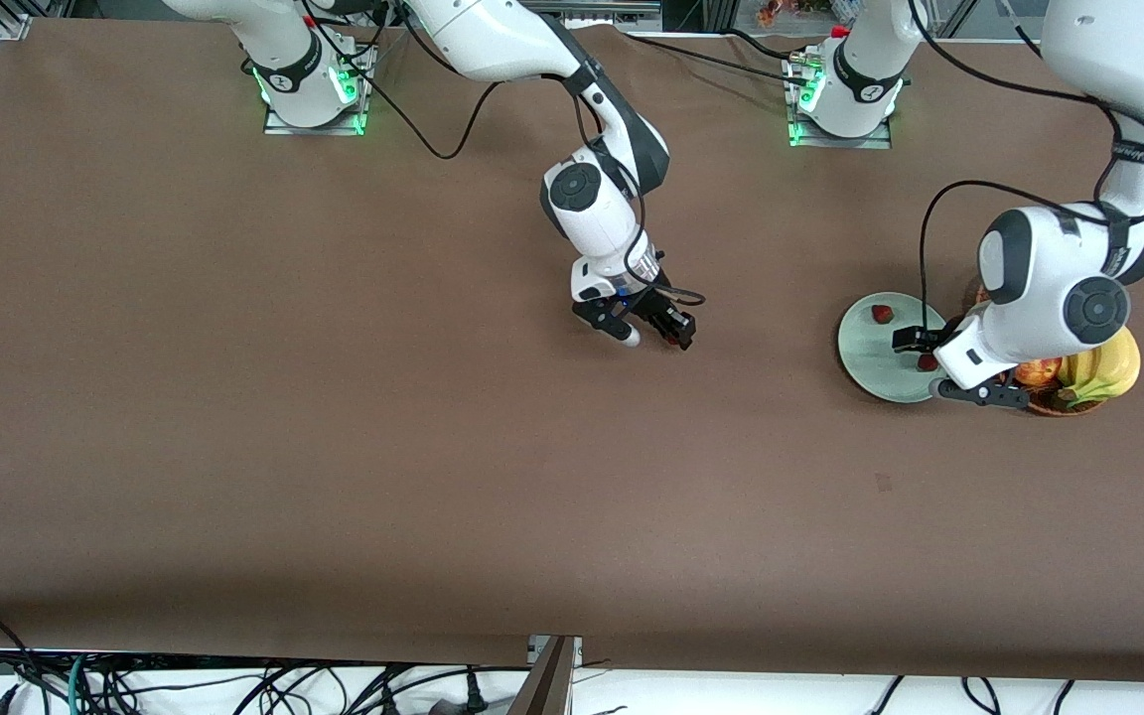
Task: Collect all strawberries into plate
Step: 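Carry the last strawberry to the table middle with the right gripper and release, then grasp the strawberry with the left gripper while the right gripper returns to rest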
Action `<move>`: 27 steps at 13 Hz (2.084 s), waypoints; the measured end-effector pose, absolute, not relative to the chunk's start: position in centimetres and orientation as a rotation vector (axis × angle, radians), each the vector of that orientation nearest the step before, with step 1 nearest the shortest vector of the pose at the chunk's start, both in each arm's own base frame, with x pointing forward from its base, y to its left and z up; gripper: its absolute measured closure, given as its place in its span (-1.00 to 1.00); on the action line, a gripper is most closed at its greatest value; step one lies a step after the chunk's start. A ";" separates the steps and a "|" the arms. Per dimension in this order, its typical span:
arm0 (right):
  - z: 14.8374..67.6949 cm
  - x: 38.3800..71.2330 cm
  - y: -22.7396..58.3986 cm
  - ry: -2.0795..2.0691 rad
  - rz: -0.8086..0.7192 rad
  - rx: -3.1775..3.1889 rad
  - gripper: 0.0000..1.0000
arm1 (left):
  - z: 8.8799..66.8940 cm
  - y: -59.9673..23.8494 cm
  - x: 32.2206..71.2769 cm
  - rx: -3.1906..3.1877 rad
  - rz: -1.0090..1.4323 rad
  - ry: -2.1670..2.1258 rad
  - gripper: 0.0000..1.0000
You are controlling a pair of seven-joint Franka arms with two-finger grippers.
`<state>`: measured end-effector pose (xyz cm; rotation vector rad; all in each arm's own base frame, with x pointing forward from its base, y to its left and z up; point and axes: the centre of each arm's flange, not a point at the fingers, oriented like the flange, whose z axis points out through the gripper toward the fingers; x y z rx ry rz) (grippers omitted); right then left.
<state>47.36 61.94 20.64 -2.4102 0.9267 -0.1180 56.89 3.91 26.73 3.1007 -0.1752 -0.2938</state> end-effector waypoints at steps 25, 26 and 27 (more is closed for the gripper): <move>51.1 59.2 23.7 0.256 0.280 -3.009 -1.00 | 19.1 -33.5 53.9 3.116 -0.095 0.421 -1.00; 51.4 59.2 21.6 0.241 0.302 -3.013 -1.00 | 19.1 -33.5 54.0 3.112 -0.095 0.440 -0.98; 51.9 59.4 19.1 0.231 0.316 -3.018 -1.00 | 19.1 -33.6 54.0 3.110 -0.095 0.455 -0.88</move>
